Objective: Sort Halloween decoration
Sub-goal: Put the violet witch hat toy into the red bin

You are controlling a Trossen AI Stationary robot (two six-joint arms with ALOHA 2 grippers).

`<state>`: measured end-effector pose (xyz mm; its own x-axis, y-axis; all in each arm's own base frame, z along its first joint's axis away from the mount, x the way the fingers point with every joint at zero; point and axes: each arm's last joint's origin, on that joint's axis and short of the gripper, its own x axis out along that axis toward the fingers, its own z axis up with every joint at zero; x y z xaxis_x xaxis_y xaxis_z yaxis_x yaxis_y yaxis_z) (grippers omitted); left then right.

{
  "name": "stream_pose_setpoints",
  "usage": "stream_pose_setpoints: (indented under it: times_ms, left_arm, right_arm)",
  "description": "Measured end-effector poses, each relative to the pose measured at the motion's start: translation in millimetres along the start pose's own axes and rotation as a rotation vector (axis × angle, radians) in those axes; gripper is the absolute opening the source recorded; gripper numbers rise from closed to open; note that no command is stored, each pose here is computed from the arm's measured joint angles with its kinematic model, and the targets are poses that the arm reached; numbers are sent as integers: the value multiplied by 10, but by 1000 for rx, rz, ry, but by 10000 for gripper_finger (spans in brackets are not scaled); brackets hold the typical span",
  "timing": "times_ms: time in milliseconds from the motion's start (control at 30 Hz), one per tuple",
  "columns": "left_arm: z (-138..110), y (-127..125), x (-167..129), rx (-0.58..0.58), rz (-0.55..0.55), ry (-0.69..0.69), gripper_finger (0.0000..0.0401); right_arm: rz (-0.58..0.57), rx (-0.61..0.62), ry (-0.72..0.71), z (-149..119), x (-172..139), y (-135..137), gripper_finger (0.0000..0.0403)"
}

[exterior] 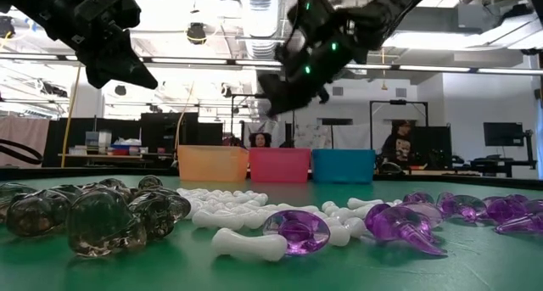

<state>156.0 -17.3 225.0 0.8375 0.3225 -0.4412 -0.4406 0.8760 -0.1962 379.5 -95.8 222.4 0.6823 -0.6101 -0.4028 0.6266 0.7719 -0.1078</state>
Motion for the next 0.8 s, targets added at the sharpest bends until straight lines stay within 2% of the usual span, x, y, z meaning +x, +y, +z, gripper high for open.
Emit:
stream_pose_setpoints:
  times_ms: [100,267,533,667,800]
  left_arm:
    - [1,3,0,1,10,-4,0]
    - [7,8,0,10,31,-19,0]
    - [10,8,0,8,34,-23,39]
    - [10,8,0,8,33,-23,64]
    - [8,5,0,16,23,-18,78]
  right_arm:
    - [-45,1,66,-72,117,-202,33]
    - [-20,43,184,-158,196,-439,66]
    - [11,50,188,-144,203,-490,149]
    - [61,7,130,21,3,-400,167]
    - [136,-28,24,314,-426,-291,168]
